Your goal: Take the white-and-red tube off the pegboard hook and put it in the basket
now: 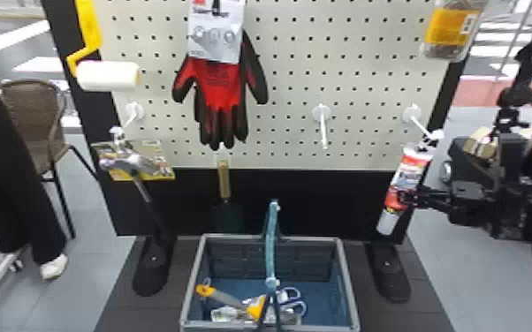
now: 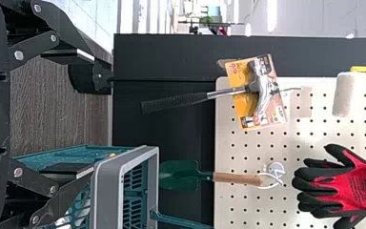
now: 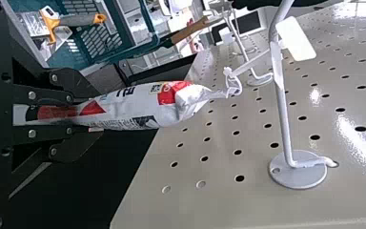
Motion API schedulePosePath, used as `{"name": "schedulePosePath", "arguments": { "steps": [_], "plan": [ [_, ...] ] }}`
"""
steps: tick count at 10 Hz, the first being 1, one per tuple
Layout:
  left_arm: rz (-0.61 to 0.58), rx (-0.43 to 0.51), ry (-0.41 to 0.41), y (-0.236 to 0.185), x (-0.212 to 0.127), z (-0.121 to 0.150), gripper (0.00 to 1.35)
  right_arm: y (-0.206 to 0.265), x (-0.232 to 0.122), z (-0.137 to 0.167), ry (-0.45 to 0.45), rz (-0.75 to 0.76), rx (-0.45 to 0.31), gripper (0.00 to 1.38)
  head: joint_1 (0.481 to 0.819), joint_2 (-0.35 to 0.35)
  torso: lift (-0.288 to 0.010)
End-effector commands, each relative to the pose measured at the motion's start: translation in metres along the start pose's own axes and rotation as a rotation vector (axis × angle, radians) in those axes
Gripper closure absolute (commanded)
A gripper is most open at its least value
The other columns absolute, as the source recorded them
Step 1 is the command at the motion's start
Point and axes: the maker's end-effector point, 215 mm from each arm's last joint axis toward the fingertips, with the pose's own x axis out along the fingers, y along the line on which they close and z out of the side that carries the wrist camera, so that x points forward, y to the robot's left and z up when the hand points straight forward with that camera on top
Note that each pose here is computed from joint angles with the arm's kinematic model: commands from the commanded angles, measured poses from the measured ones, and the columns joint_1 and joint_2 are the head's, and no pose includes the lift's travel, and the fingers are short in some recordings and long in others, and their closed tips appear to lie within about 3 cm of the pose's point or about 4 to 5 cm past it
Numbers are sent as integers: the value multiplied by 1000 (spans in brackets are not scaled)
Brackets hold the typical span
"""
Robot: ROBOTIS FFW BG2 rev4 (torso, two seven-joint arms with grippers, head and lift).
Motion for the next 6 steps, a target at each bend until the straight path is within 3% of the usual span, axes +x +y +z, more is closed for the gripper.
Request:
{"name": "schedulePosePath", "arguments": {
  "steps": [1, 6],
  "plan": [
    [1, -2, 0, -1, 0, 0, 461, 1, 0, -1, 0, 1, 0, 1197, 549, 0, -100],
    [1, -2, -3, -1, 0, 1, 463, 3, 0, -1, 1, 6, 0, 1197, 549, 0, -100]
  ]
}}
